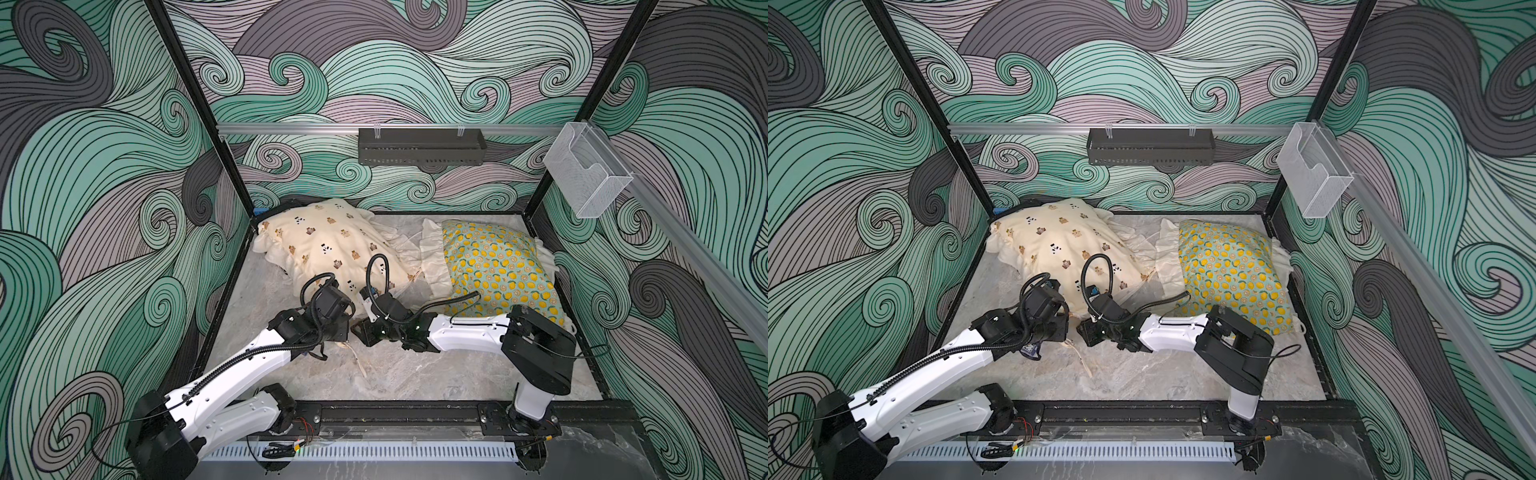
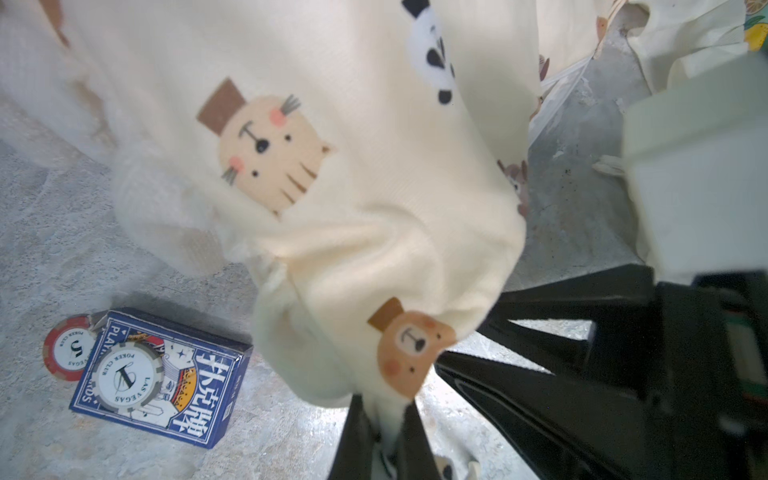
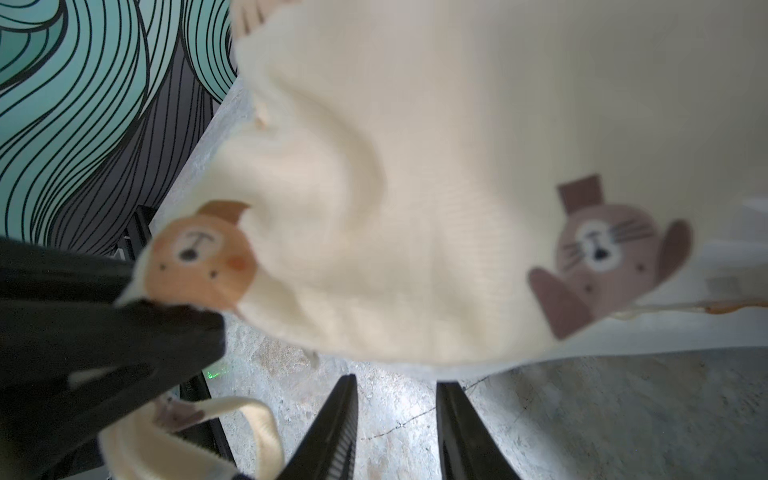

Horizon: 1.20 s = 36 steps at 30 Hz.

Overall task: Zip up pillowcases
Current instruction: Pick up the pillowcase from the center of the board, then zip the zipper on the pillowcase.

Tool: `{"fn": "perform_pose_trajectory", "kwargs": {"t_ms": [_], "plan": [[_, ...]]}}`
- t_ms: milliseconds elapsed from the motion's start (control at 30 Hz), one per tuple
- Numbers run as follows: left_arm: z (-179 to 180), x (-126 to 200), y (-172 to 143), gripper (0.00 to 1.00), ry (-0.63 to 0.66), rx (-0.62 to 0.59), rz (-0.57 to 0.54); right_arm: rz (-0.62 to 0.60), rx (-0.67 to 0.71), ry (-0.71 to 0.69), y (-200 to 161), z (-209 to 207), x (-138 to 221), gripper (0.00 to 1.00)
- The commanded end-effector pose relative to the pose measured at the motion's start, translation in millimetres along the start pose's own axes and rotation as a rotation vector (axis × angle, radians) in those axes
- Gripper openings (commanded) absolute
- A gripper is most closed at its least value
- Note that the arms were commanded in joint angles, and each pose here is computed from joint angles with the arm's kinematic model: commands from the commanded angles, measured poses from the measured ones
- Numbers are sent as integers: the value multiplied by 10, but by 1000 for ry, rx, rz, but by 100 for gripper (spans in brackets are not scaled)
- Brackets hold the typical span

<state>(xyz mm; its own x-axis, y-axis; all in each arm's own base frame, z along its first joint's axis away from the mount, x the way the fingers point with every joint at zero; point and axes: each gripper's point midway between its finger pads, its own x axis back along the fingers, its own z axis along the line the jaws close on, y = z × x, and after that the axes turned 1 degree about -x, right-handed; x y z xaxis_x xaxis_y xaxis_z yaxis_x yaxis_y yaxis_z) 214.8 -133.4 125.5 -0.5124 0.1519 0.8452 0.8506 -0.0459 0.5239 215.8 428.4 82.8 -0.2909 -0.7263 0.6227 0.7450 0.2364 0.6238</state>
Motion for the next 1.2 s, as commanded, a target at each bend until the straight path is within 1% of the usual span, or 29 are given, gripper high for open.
{"fn": "perform_pose_trajectory", "kwargs": {"t_ms": [0, 100, 233, 500, 700, 833, 1167], "plan": [[32, 47, 79, 0, 9, 27, -41, -30, 9, 39, 101, 47, -29, 39], [44, 43, 72, 0, 15, 28, -37, -47, 15, 31, 132, 14, -13, 40], [36, 48, 83, 0, 11, 30, -42, -78, 29, 62, 202, 43, 15, 42], [36, 64, 104, 0, 11, 29, -51, -97, 26, 70, 271, 22, 1, 42], [36, 70, 114, 0, 12, 29, -55, -91, 38, 101, 293, 95, -11, 38], [45, 76, 114, 0, 14, 28, -57, -94, 36, 88, 287, 61, -18, 36], [35, 88, 142, 0, 10, 30, -66, -111, 44, 127, 340, 140, -17, 34]]}}
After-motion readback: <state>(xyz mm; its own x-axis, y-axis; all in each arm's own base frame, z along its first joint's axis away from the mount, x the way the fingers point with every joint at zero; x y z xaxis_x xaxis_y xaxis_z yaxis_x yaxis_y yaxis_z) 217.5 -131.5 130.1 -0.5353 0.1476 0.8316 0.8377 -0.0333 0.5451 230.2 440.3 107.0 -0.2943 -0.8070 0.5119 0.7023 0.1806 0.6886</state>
